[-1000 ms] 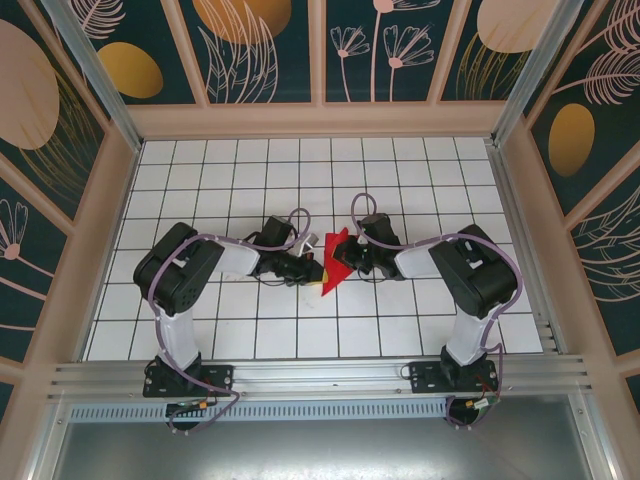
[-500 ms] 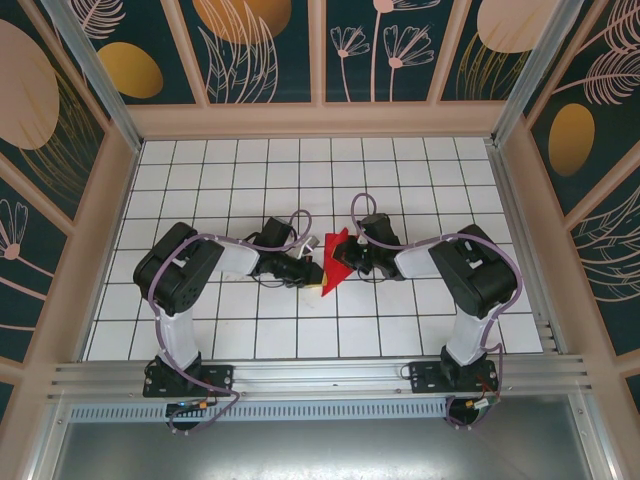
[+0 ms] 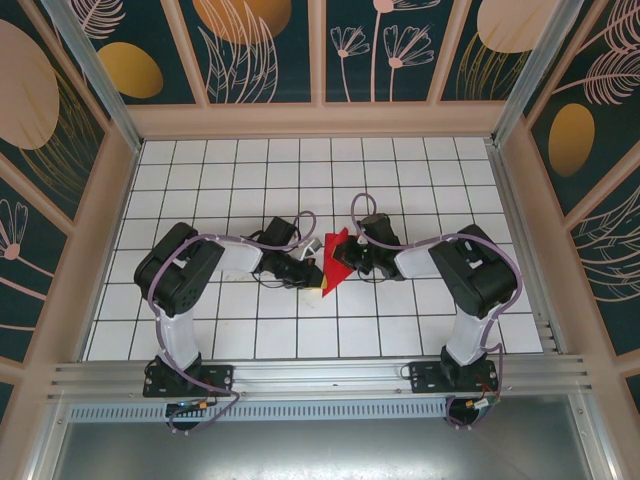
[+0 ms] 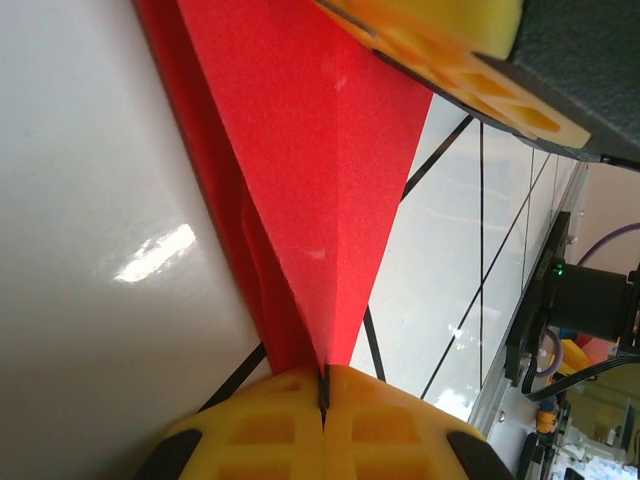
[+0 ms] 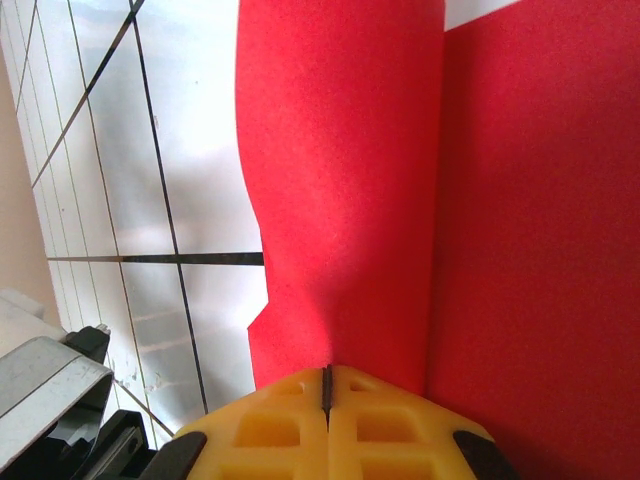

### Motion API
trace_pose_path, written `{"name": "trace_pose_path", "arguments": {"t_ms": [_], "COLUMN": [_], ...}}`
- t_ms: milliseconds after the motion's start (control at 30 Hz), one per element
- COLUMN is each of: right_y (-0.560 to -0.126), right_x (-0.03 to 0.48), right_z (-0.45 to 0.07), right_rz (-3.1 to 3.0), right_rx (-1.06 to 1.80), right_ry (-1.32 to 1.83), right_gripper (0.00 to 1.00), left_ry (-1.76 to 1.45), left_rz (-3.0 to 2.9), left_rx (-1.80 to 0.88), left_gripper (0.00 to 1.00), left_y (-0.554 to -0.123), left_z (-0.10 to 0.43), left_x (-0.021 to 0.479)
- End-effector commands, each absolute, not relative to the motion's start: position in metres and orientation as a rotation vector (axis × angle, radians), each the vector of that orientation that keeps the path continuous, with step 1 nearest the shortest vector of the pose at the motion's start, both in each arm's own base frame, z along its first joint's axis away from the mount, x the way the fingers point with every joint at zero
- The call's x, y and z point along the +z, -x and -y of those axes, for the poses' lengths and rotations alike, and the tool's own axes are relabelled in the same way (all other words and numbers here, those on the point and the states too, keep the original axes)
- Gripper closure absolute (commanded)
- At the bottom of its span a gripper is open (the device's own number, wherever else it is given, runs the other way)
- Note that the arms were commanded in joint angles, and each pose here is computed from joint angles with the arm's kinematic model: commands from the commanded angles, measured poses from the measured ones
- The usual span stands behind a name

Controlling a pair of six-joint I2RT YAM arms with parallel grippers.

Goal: Fold a paper plane with a square sheet of paper (pick it up from the middle)
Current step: Fourth fold the wing at the center of the table.

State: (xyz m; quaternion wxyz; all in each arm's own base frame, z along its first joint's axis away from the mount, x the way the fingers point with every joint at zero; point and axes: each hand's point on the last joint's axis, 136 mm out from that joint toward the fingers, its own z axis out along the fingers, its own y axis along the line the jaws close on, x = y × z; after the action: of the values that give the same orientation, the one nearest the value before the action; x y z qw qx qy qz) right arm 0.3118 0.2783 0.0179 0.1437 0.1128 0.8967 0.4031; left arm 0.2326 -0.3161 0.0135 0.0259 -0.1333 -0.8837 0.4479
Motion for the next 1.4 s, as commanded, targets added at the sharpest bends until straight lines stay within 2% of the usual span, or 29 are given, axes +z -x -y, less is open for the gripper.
{"name": "trace_pose_path", "arguments": {"t_ms": [0, 133, 267, 467, 567, 733, 1133, 1367], "right_y": [-0.291, -0.289, -0.287, -0.286, -0.286, -0.286, -0.283, -0.283], "right_x": [-0.033, -0.037, -0.040, -0.042, -0.041, -0.042, -0.044, -0.045], "right_z": [-0.246, -0.243, -0.242, -0.241, -0.242, -0.242, -0.239, -0.239], "right_rz": [-2.734, -2.747, -2.753, -2.756, -2.754, -2.755, -2.764, -2.766], "right_rx": [0.916, 0.897, 0.890, 0.890, 0.896, 0.894, 0.881, 0.874], "right_ry": [-0.425, -0.433, -0.439, -0.441, -0.437, -0.438, -0.445, -0.448], "right_gripper": [0.96, 0.97, 0.96, 0.97, 0.97, 0.97, 0.97, 0.97], "left_ry": [0.317, 0.284, 0.296, 0.239, 0.204, 0.211, 0.212, 0.206], "left_rz": [2.683, 2.707, 2.724, 2.865, 2.890, 2.871, 2.755, 2.765], "left_rx": [1.043, 1.027, 1.093, 1.183, 1.352, 1.623, 1.627, 1.485], "left_gripper": [0.99, 0.88, 0.84, 0.91, 0.91, 0.85, 0.81, 0.79], "left_y": [-0.181, -0.176, -0.174, -0.200, -0.224, -0.261, -0.265, -0.256], "left_z": [0.280, 0.272, 0.273, 0.278, 0.297, 0.329, 0.347, 0.339], "left_x": [-0.034, -0.031, -0.011, 0.023, 0.053, 0.100, 0.068, 0.035]}}
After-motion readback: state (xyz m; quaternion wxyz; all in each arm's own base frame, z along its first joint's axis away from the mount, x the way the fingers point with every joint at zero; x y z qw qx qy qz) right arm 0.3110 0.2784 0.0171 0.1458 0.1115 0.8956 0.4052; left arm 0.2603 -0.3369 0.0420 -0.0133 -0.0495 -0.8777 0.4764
